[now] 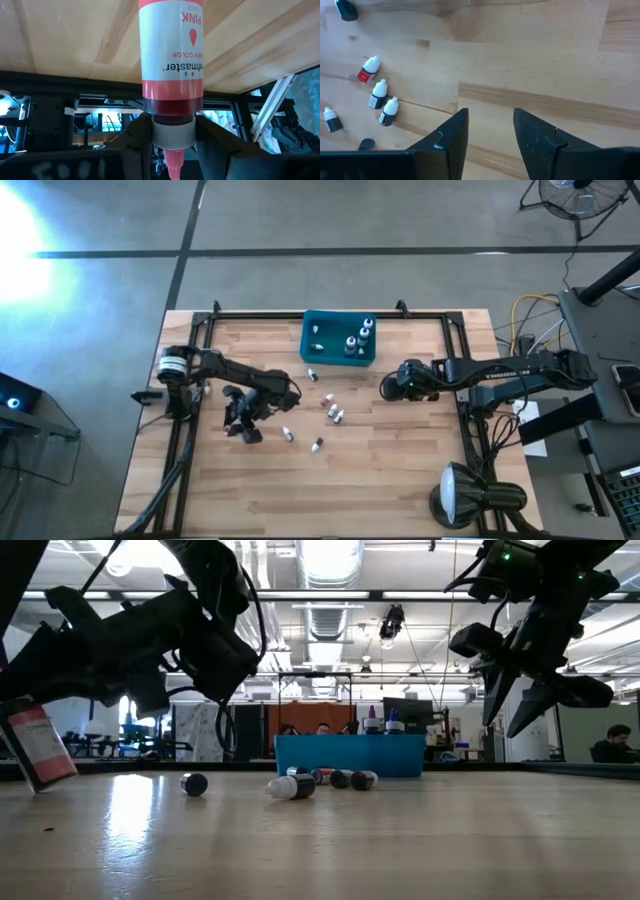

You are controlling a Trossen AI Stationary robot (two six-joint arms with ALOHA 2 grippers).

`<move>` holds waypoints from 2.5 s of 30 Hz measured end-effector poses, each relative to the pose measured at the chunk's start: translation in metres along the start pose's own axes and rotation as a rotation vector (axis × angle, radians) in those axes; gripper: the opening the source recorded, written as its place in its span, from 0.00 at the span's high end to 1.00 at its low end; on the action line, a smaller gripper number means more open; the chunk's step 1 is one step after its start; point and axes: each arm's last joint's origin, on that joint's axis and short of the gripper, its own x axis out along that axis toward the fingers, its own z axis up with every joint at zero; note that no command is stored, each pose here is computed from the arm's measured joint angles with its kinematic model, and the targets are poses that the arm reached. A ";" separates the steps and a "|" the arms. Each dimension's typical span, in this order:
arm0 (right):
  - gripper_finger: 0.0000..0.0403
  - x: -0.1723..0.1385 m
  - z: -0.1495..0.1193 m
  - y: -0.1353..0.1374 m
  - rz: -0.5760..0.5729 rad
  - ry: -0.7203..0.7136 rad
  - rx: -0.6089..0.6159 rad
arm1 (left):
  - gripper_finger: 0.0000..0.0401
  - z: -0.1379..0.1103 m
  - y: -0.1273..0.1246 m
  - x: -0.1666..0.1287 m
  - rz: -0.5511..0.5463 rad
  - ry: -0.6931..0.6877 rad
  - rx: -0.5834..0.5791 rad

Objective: Pick & Place food coloring
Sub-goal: Put the large pink food coloring bottle into the blue bin

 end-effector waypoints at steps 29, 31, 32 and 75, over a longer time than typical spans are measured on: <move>0.63 0.010 0.000 0.002 -0.026 -0.009 -0.006 | 0.72 0.001 -0.011 -0.025 -0.017 -0.100 0.071; 0.63 0.014 -0.001 0.002 -0.045 0.000 -0.013 | 0.72 0.001 -0.011 -0.026 -0.017 -0.103 0.070; 0.63 0.016 -0.001 0.002 -0.051 0.006 -0.015 | 0.72 0.001 -0.011 -0.026 -0.016 -0.103 0.067; 0.63 0.029 -0.001 0.010 -0.018 0.023 -0.126 | 0.71 0.000 -0.014 -0.037 0.063 -0.187 -0.088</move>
